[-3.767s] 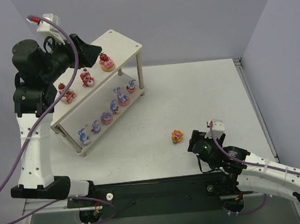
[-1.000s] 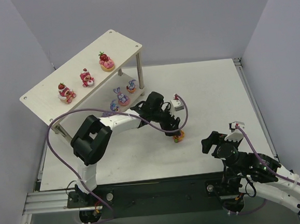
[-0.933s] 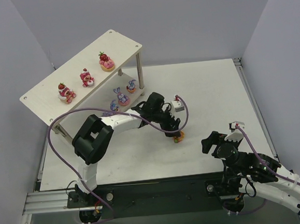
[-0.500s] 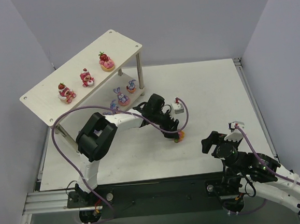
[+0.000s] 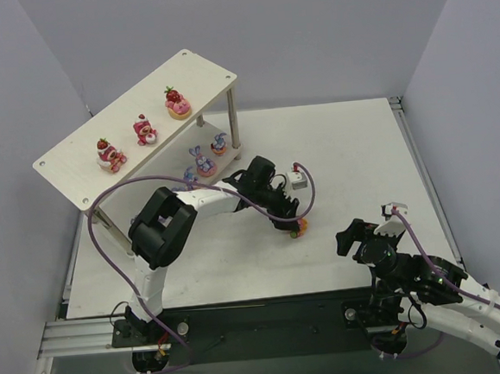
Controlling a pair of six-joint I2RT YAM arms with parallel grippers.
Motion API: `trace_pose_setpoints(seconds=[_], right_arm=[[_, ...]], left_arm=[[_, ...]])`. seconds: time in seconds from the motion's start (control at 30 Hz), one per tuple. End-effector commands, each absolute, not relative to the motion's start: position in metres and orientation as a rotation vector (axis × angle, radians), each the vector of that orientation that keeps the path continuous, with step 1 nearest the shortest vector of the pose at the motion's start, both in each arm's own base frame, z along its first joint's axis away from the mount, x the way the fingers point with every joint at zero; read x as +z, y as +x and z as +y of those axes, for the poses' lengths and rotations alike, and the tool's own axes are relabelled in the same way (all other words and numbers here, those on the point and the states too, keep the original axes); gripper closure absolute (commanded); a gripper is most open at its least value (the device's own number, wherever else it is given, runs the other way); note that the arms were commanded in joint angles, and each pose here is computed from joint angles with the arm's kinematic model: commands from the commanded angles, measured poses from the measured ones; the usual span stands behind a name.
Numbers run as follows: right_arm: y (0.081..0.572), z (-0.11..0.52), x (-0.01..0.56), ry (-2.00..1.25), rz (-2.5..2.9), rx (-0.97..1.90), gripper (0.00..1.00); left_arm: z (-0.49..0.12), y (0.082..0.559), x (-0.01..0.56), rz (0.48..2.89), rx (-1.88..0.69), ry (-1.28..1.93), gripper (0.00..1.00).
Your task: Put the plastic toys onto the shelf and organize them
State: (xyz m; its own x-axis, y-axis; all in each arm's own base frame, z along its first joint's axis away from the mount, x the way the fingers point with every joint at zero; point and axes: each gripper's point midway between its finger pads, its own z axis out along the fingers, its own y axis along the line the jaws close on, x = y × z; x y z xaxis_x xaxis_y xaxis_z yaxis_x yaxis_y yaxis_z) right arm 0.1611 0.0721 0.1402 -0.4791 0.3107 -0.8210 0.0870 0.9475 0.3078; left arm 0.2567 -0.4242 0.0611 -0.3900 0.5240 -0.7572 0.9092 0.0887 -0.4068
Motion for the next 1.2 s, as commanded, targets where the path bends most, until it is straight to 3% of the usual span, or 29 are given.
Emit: trace_pose_setpoints(seconds=[0.0,0.2,0.4,0.43,0.57,0.87,1.03,1.17], right_arm=[[0.163,0.06,0.142,0.291,2.044,0.208,0.23],[0.162,0.058,0.141,0.294,2.043,0.204,0.23],[0.162,0.057,0.14,0.296,2.041,0.199,0.23],[0.163,0.057,0.14,0.299,2.04,0.198,0.23],[0.163,0.056,0.14,0.309,2.035,0.199,0.23],[0.165,0.053,0.139,0.336,2.024,0.168,0.23],[0.17,0.049,0.132,0.359,2.028,0.08,0.23],[0.175,0.042,0.131,0.39,2.036,-0.026,0.23]], left_arm=[[-0.436,0.272,0.07,1.899,-1.224,1.392,0.31],[-0.437,0.275,0.069,1.907,-1.225,1.379,0.38],[-0.437,0.273,0.076,1.895,-1.234,1.371,0.73],[-0.437,0.272,0.077,1.899,-1.238,1.366,0.84],[-0.439,0.28,0.085,1.917,-1.217,1.301,1.0],[-0.442,0.293,0.088,1.992,-1.149,1.161,1.0],[-0.444,0.295,0.087,2.02,-1.095,1.106,0.85],[-0.442,0.3,0.099,2.016,-1.059,1.027,0.8]])
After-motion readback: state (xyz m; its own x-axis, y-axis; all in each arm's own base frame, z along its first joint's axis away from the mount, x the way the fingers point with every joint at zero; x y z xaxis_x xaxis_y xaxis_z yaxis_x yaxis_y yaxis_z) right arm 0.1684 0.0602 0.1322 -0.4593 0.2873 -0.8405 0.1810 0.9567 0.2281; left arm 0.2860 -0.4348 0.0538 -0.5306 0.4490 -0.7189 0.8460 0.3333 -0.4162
